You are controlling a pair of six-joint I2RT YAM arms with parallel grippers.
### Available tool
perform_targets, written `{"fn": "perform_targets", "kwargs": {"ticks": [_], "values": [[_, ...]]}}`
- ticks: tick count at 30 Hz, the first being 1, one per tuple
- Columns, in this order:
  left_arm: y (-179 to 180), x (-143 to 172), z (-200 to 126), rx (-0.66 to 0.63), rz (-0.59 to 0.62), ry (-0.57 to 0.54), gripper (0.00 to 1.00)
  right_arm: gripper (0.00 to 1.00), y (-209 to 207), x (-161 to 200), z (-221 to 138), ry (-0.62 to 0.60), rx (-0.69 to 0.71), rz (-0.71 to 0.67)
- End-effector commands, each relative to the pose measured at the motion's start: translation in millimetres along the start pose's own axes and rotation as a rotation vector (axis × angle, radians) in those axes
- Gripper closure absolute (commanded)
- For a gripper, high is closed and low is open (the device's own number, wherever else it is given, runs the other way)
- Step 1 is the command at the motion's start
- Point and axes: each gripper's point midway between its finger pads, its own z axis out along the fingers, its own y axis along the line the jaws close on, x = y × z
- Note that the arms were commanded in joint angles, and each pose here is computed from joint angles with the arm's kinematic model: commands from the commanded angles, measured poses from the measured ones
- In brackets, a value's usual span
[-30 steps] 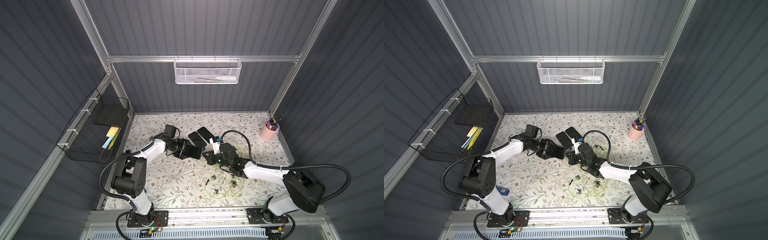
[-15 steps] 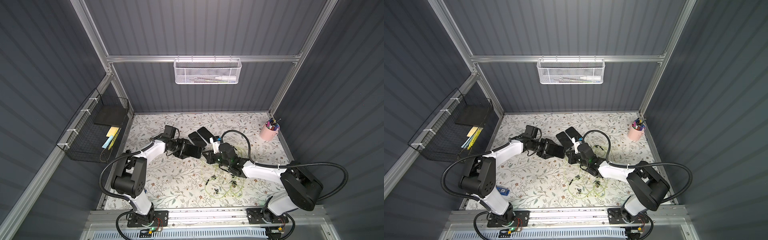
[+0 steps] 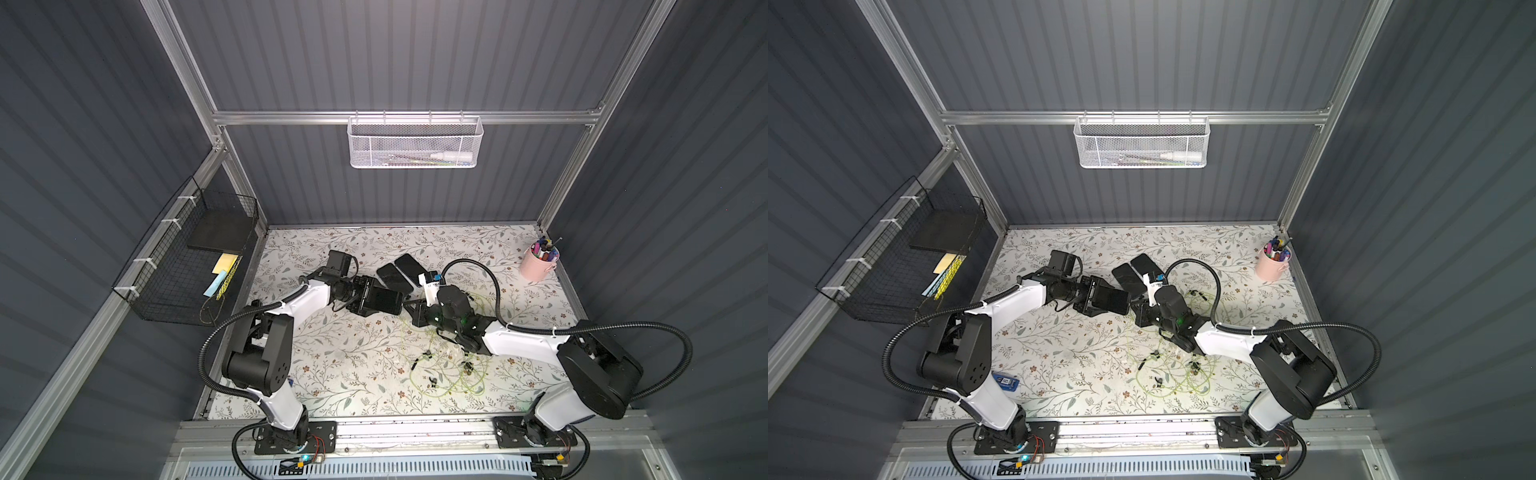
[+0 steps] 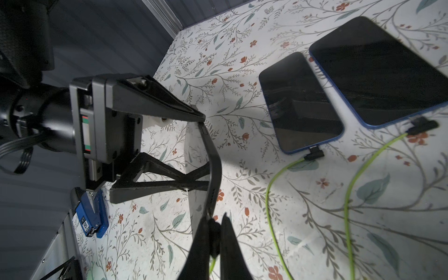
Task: Plug wired earphones into phones
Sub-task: Insert the wired earphone into the phone.
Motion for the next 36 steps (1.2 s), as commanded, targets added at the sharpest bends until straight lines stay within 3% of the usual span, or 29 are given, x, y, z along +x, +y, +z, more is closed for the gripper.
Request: {"fn": "perform_targets", "kwargs": {"ticks": [1,11,13,16,17,19,23,30,36], "values": [[-10.4,36.6,-1.8,0.024,0.025,0.138,1.00,1.00,18.8,-9.9,9.0,-0.021,-0.053,-0.039],[-8.6,40.7,4.4,0.015,0.039,0.158,1.00,0.99,26.4,-12.5,14.5,-0.026,-0.082,-0.049],[-1.7,32.3,2.8,-0.022,0.062,0.126,1.00,0.88,23.4,-11.8,11.9,-0.014,-0.062,-0.047],[7.0,9.6,-7.0,-0.099,0.108,0.040,1.00,0.53,12.9,-5.0,5.3,0.042,0.006,-0.049],[8.8,2.5,-9.7,-0.115,0.116,0.019,1.00,0.46,9.5,-2.9,1.2,0.054,0.024,-0.049],[13.8,-12.8,-14.4,-0.157,0.129,-0.026,1.00,0.35,1.8,0.7,-11.2,0.078,0.056,-0.042],[18.4,-33.8,-14.6,-0.219,0.164,-0.083,1.00,0.25,-24.6,4.7,-40.9,0.149,0.160,-0.009],[19.3,-81.3,-15.9,-0.442,0.343,-0.216,1.00,0.21,-82.1,-4.4,-104.3,0.222,0.333,0.051],[17.9,-105.0,-4.6,-0.589,0.501,-0.200,1.00,0.19,-105.6,-11.4,-136.6,0.214,0.405,-0.006]]}}
